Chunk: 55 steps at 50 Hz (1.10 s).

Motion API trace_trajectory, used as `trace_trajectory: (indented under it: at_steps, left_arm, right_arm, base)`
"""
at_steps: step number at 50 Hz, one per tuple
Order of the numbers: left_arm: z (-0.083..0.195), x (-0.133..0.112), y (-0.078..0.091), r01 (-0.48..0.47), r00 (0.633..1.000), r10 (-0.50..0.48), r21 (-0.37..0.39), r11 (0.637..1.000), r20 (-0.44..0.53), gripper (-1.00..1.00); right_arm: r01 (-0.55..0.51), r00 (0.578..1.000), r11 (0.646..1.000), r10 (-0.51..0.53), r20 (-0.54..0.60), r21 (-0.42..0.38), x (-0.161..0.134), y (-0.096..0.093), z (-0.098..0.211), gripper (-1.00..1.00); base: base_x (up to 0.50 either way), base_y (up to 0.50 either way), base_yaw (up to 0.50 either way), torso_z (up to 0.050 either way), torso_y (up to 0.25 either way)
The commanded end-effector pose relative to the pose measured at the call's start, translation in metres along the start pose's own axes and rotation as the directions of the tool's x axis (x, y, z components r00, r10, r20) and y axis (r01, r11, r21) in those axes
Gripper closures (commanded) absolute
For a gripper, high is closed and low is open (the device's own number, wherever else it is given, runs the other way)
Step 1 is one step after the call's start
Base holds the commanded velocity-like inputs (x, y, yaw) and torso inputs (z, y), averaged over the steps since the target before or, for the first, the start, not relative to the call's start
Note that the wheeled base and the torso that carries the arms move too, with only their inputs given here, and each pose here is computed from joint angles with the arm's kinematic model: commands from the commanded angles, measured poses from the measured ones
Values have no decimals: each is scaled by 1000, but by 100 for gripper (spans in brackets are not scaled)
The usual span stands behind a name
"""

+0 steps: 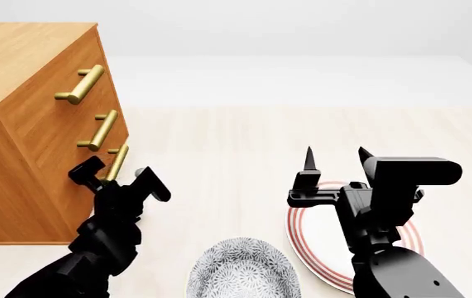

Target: Open the bottom drawer of the cabinet.

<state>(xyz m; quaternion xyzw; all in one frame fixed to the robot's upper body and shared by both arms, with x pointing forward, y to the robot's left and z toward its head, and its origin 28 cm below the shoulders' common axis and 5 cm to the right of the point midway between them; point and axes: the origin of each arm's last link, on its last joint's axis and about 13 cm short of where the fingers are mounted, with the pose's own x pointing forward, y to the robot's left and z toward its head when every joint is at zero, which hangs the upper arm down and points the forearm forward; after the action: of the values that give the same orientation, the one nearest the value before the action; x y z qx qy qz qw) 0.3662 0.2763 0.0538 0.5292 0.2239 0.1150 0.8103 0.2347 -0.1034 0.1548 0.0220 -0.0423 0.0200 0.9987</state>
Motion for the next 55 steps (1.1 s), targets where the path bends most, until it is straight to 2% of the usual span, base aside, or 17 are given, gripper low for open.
trace_trajectory:
  at_steps: [1,6,7,29,55]
  left_arm:
    - [-14,0,-2,23,998,-23,9,1000,-64,-100]
    - [-13,0,-2,20,998,-20,12,1000,-56,-100]
    - [-13,0,-2,19,998,-18,13,1000,-53,100]
    - [-13,0,-3,17,999,-17,15,1000,-43,100]
    - [4,-4,-10,36,999,-38,47,998,27,100]
  right_arm:
    - [0,1000,1000,0,1,0,0,0,0,-100]
    - [-1,1000,1000,1,2,1,0,0,1,-100]
    - [-1,1000,1000,1,3,0,0,0,1,-100]
    - [-4,1000,1000,3,5,2,0,0,1,-100]
    - [-2,1000,1000,2,9,5,0,0,2,-100]
  base:
    - [0,0,0,0,0]
    - [0,0,0,0,0]
    - [0,0,0,0,0]
    - [0,0,0,-1,0]
    - [1,0,-1,-1,0]
